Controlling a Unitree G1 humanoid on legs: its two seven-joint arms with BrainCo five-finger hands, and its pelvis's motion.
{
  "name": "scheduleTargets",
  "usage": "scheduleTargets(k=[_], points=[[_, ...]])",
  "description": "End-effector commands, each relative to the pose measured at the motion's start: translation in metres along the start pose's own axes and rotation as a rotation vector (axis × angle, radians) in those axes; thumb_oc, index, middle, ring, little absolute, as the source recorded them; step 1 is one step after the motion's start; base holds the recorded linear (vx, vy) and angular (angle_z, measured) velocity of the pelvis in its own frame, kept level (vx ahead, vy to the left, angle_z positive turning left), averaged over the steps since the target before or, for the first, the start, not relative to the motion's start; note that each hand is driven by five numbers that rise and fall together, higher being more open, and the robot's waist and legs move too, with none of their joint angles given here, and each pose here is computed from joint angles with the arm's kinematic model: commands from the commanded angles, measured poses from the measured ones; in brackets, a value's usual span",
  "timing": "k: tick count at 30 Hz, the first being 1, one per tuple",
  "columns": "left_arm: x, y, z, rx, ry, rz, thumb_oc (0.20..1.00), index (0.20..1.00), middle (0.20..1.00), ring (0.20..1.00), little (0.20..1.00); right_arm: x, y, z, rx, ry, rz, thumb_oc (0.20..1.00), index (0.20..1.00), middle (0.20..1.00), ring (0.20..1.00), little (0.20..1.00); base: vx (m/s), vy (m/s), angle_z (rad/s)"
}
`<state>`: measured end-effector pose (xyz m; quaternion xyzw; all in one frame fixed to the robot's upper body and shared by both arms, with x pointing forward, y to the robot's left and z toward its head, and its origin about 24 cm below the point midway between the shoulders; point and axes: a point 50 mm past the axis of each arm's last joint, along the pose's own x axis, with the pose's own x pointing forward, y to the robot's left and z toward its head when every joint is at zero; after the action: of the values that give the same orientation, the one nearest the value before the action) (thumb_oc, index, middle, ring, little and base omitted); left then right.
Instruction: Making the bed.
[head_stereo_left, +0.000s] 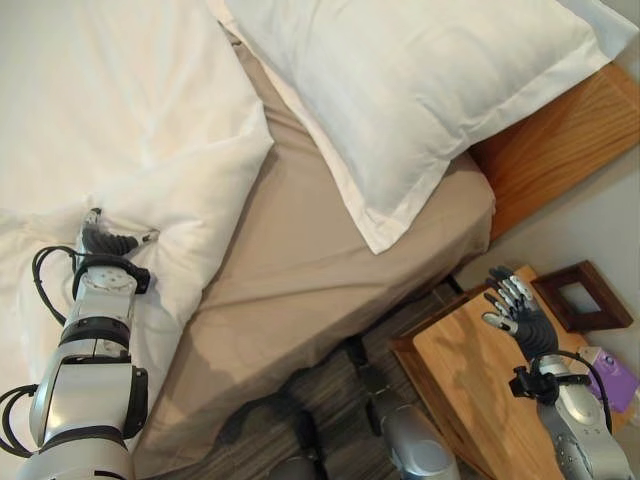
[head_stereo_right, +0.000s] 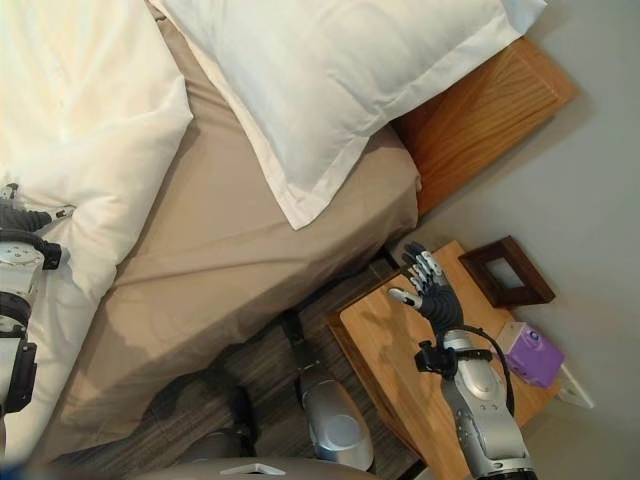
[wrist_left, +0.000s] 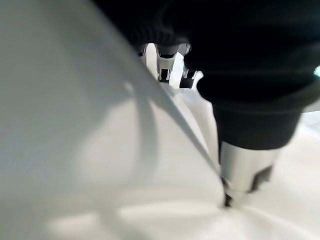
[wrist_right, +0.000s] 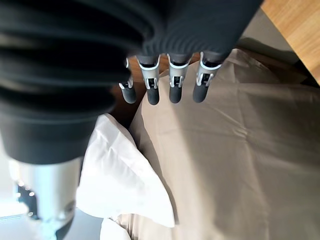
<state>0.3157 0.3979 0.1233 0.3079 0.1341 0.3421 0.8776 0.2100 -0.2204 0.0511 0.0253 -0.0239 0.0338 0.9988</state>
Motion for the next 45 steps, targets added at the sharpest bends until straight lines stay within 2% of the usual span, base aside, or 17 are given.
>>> scheduleTargets(k=[1, 5, 7, 8, 9, 10, 12, 13, 16, 17, 18, 22, 29, 34, 35, 41, 45], points=[[-0.001, -0.005, -0.005, -0.032, 0.04, -0.081, 0.2, 0.2, 0.2, 0.2, 0.2, 0.008, -0.008, 0.033, -0.045, -0.165, -0.008, 1.0, 1.0, 1.0, 1.0, 1.0, 0.0, 0.0, 0.0], [-0.006, -0.026, 0.049, -0.026, -0.188, -0.149, 0.2, 0.2, 0.2, 0.2, 0.2, 0.01, -0.009, 0.032, -0.049, -0.162, -0.015, 1.0, 1.0, 1.0, 1.0, 1.0, 0.01, -0.003, 0.09], [-0.035, -0.052, 0.094, -0.08, -0.462, -0.292, 0.2, 0.2, 0.2, 0.2, 0.2, 0.009, -0.015, 0.033, -0.051, -0.167, -0.04, 1.0, 1.0, 1.0, 1.0, 1.0, 0.0, 0.01, 0.23], [-0.035, -0.052, 0.092, -0.08, -0.46, -0.293, 0.2, 0.2, 0.2, 0.2, 0.2, 0.009, -0.015, 0.033, -0.051, -0.165, -0.039, 1.0, 1.0, 1.0, 1.0, 1.0, 0.01, 0.02, 0.14], [-0.062, -0.067, 0.106, -0.072, -0.603, -0.432, 0.2, 0.2, 0.2, 0.2, 0.2, 0.008, -0.018, 0.033, -0.058, -0.166, -0.06, 1.0, 1.0, 1.0, 1.0, 1.0, 0.01, 0.013, 0.04], [-0.063, -0.067, 0.105, -0.071, -0.6, -0.433, 0.2, 0.2, 0.2, 0.2, 0.2, 0.008, -0.018, 0.032, -0.058, -0.163, -0.059, 1.0, 1.0, 1.0, 1.0, 1.0, 0.04, 0.027, 0.02], [-0.107, -0.092, 0.109, -0.043, -0.745, -0.686, 0.2, 0.2, 0.2, 0.2, 0.2, 0.004, -0.023, 0.027, -0.084, -0.13, -0.085, 1.0, 1.0, 1.0, 1.0, 1.0, 0.02, 0.032, 0.05], [-0.108, -0.091, 0.107, -0.042, -0.742, -0.688, 0.2, 0.2, 0.2, 0.2, 0.2, 0.004, -0.023, 0.027, -0.085, -0.128, -0.084, 1.0, 1.0, 1.0, 1.0, 1.0, 0.01, 0.034, 0.09], [-0.168, -0.123, 0.102, -0.149, -0.799, -1.064, 0.2, 0.2, 0.2, 0.2, 0.2, 0.003, -0.024, 0.023, -0.09, -0.105, -0.09, 1.0, 1.0, 1.0, 1.0, 1.0, 0.03, 0.027, 0.05], [-0.168, -0.124, 0.101, -0.149, -0.798, -1.066, 0.2, 0.2, 0.2, 0.2, 0.2, 0.002, -0.024, 0.023, -0.091, -0.103, -0.09, 1.0, 1.0, 1.0, 1.0, 1.0, 0.0, 0.0, 0.0], [-0.191, -0.136, 0.091, -0.239, -0.754, -1.229, 0.2, 0.2, 0.2, 0.2, 0.2, 0.002, -0.023, 0.02, -0.087, -0.091, -0.081, 1.0, 1.0, 1.0, 1.0, 1.0, 0.0, 0.0, 0.0], [-0.223, -0.159, 0.059, -0.323, -0.593, -1.449, 0.2, 0.2, 0.2, 0.2, 0.2, -0.001, -0.018, 0.014, -0.095, -0.058, -0.046, 1.0, 1.0, 1.0, 1.0, 1.0, 0.03, 0.013, -0.02], [-0.28, -0.218, 0.01, -0.642, -0.123, -1.571, 0.2, 0.2, 0.2, 0.2, 0.2, -0.002, -0.009, 0.003, -0.065, -0.018, -0.038, 1.0, 1.0, 1.0, 1.0, 1.0, 0.02, -0.008, -0.03], [-0.325, -0.264, 0.04, -0.736, -0.001, -1.65, 0.2, 0.2, 0.2, 0.2, 0.2, 0.007, 0.005, -0.002, -0.015, -0.01, -0.047, 1.0, 1.0, 1.0, 1.0, 1.0, 0.01, -0.003, 0.01], [-0.329, -0.267, 0.045, -0.743, -0.002, -1.66, 1.0, 1.0, 1.0, 1.0, 1.0, 0.009, 0.005, 0.0, -0.014, -0.017, -0.05, 1.0, 1.0, 1.0, 1.0, 1.0, 0.02, 0.004, 0.12], [-0.319, -0.262, 0.071, -0.813, -0.071, -1.642, 1.0, 1.0, 1.0, 1.0, 1.0, 0.009, 0.004, 0.003, -0.003, -0.036, -0.064, 1.0, 1.0, 1.0, 1.0, 1.0, 0.03, -0.017, -0.02], [-0.307, -0.243, 0.106, -0.977, -0.158, -1.653, 1.0, 1.0, 1.0, 1.0, 1.0, 0.006, 0.001, 0.004, -0.007, -0.043, -0.081, 1.0, 1.0, 1.0, 1.0, 1.0, 0.03, -0.017, -0.04]])
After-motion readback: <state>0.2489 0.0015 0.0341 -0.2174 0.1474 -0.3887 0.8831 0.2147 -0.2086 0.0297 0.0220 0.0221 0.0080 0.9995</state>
